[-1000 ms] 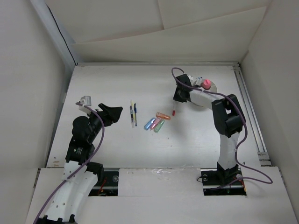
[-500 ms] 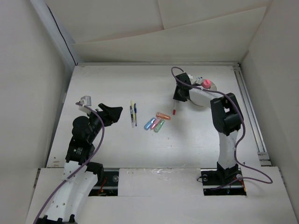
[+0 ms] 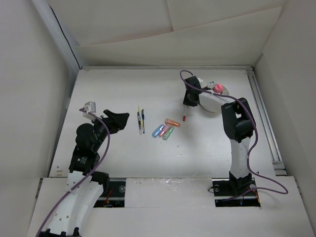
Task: Sort the stationery into containers
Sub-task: Pick up the pen from the center of the board.
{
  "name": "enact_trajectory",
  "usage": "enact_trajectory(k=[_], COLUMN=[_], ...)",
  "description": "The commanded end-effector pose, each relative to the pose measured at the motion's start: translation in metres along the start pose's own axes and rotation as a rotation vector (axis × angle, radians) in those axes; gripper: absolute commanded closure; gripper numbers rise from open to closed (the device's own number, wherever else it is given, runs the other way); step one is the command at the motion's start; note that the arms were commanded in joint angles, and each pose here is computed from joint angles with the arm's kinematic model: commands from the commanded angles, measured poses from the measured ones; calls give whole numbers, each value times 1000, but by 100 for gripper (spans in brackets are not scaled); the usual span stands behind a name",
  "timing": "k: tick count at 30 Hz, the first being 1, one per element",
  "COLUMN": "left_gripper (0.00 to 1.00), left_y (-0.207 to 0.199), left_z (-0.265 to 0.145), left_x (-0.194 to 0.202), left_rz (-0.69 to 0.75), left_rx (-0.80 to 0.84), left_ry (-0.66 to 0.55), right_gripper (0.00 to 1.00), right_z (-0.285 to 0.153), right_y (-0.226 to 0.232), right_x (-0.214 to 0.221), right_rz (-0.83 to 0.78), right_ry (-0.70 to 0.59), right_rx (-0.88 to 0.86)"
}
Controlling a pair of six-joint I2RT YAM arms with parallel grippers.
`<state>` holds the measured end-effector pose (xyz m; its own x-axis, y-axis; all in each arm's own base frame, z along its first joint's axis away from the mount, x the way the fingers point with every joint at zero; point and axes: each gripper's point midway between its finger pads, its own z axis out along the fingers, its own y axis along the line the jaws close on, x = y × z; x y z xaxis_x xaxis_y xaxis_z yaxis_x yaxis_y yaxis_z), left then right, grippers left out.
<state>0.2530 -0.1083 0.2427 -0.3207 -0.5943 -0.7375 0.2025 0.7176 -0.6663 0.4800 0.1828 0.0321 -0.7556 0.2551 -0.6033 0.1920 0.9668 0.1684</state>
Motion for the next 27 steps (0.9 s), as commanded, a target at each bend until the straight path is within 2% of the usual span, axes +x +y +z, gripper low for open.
enact_trajectory(k=[1,2,5,7,14,19,24,27], left_gripper=[34,34,34,34,34,34,34,34], left_y=[-6,-6,-6,-6,-6,-6,-6,-6], left_z=[0,0,-2,-2,-2,-2,-2,-2], left_x=[-7,-7,-6,-6,-6,-6,-6,-6], left_rz=[8,8,8,8,8,8,8,8], left_rx=[24,24,24,24,24,24,24,24], left_ry=[-30,-30,-30,-30,-30,-30,-30,-30], right_gripper=[73,69,69,73,100,100,100,100], right_z=[3,2,2,2,-3,-33,-78,-95], right_y=[-5,-4,-6,-6,2,21,38,27], right_x=[6,2,3,3,5,-28,-83,-122], right_rz=[-27,-25,-36,-36,-39,-5,40,89], right_ry=[10,-4,4,4,4,-63,-190,-268], right_rx=[49,54,59,59,29,-48,-123,-122])
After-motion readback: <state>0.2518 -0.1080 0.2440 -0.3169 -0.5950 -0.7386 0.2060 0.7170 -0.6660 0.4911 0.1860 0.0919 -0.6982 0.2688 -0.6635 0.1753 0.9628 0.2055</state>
